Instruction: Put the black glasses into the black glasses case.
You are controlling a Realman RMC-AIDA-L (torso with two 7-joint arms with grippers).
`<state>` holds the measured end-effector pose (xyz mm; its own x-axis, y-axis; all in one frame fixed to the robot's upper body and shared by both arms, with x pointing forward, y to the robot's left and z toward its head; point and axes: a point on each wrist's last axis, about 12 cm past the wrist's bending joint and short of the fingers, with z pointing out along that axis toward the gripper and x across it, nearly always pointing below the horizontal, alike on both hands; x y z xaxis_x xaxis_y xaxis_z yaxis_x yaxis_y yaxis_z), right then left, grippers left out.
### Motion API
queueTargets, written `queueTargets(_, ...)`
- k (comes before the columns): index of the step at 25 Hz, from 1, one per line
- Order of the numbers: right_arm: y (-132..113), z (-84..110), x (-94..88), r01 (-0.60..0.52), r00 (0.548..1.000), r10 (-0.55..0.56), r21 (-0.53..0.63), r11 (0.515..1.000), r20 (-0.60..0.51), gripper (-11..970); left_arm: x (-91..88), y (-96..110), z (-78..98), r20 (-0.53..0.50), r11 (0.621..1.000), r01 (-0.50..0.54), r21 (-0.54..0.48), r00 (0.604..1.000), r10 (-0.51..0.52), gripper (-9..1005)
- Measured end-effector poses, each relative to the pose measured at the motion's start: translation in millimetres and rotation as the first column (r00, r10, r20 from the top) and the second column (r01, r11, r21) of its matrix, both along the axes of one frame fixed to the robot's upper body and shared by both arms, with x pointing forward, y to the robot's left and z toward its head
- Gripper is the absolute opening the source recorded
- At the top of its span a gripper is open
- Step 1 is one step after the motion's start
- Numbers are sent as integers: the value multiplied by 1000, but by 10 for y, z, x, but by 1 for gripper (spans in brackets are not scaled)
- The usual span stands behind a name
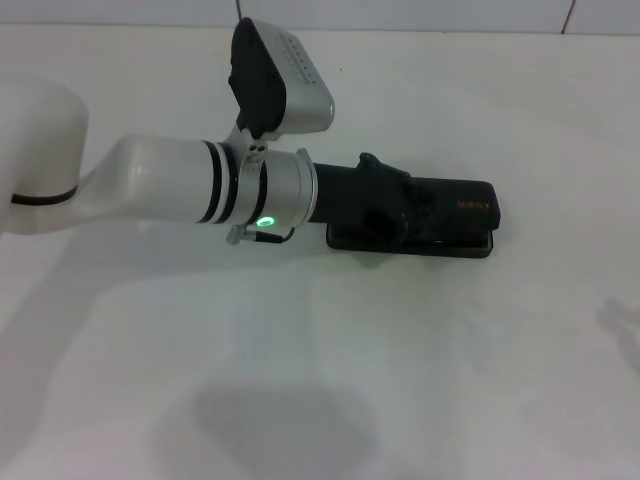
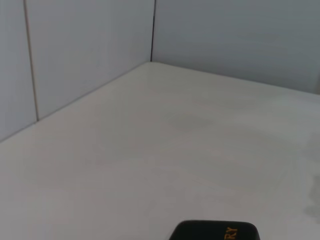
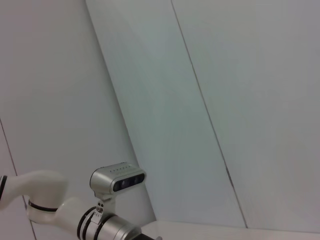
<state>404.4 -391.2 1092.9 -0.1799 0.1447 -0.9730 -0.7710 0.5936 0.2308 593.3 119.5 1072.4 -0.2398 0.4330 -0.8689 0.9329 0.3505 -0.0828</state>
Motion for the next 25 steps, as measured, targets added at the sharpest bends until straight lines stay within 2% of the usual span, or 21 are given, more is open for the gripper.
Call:
queueTargets(7,9,-6,0,-5,1000,5,0,1000,0,231,-31,5,-34,-8,1000,10,10,1000,-10,225)
queueTargets(10,9,-6,0,-5,1000,5,0,1000,0,234,-66,-12,1,-4,999,36,-19,999,-36,225)
queueTargets(14,1,-12,-26,-2,1000,2,0,1000,-4,237,-174,-81,232,36,983,132,-127,991,-128,226)
queueTargets(16,2,-2,-32,-11,1000,11,-1,1000,0,239,-242,-59,392,46,963,200,-180,980,-195,226)
queueTargets(18,35,18,11,-38,999,38,-2,999,13,240,-297,76,552,59,938,254,-234,967,-247,230)
queueTargets(21,176,55,150,-121,991,121,0,993,53,243,-423,431,733,115,883,321,-342,947,-300,236)
queueTargets(23,313,92,292,-198,978,197,3,980,71,244,-489,681,803,146,855,327,-403,945,-292,315)
queueTargets(25,509,146,488,-297,951,296,1,955,89,246,-530,902,816,134,853,304,-425,953,-273,394)
